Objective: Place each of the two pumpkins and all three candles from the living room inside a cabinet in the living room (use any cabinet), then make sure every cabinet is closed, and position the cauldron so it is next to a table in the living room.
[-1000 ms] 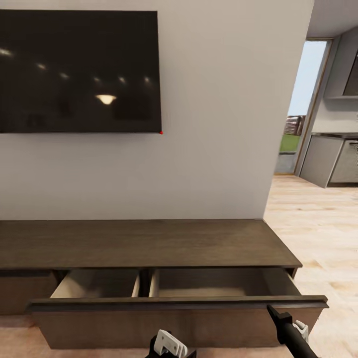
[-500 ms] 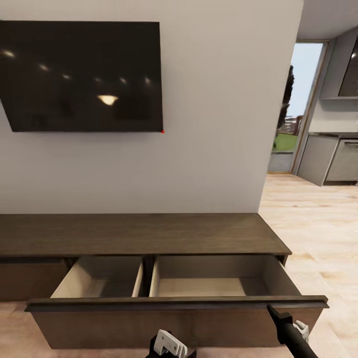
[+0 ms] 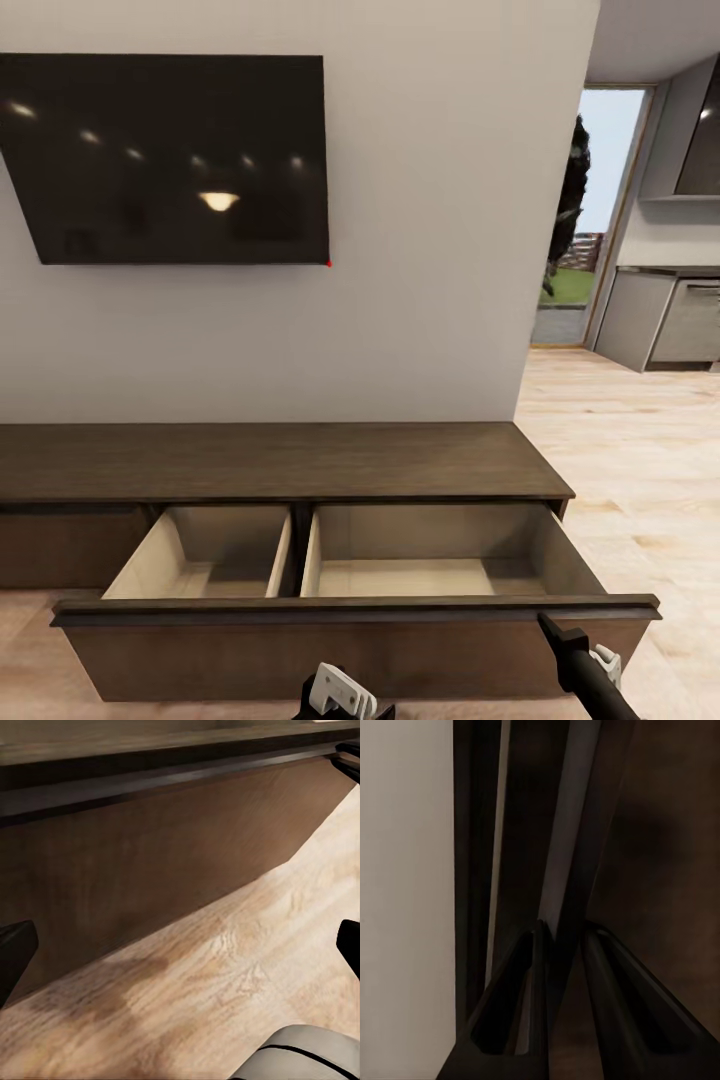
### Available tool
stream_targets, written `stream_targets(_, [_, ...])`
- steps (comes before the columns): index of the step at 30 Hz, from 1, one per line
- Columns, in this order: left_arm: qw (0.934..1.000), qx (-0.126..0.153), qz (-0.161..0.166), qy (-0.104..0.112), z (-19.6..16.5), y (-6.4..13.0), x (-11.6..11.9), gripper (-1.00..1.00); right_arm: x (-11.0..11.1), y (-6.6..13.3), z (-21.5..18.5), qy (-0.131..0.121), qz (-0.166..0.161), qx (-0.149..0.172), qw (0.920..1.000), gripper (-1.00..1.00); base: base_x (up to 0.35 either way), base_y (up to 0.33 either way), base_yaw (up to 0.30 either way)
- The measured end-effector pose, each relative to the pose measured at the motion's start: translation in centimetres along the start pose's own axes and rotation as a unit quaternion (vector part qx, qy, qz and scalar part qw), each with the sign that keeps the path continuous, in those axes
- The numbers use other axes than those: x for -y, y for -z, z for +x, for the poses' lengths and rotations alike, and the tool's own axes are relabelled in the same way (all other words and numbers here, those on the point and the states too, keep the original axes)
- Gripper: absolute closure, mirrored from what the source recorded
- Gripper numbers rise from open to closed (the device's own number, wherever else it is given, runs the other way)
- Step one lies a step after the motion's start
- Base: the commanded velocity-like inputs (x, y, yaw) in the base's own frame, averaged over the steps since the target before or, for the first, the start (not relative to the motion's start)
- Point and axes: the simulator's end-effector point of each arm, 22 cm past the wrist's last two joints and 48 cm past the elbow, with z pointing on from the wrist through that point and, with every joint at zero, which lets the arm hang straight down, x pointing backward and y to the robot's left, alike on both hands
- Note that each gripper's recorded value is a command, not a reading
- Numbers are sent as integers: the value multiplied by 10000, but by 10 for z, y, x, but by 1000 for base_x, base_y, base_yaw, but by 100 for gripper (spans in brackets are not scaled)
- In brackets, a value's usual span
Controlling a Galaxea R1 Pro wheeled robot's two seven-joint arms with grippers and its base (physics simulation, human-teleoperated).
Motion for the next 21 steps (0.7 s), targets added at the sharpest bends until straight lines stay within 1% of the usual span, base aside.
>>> stream_targets(4, [10000, 0, -1, 0, 0, 0, 0, -100, 0, 0, 0, 0, -1, 0, 10000, 100, -27, 0, 0])
stream_targets(11, [10000, -2, -3, 1, 0, 0, 0, -100, 0, -1, 0, -2, 12, 4, 10000, 100, -154, 0, 0])
stream_targets(14, [10000, 0, -6, 0, 0, 0, 0, -100, -1, -4, -1, 9, 58, 5, 10000, 100, -47, 0, 0])
stream_targets(21, [10000, 0, -7, 0, 0, 0, 0, -100, -1, -5, -2, 9, 71, 9, 10000, 100, -12, 0, 0])
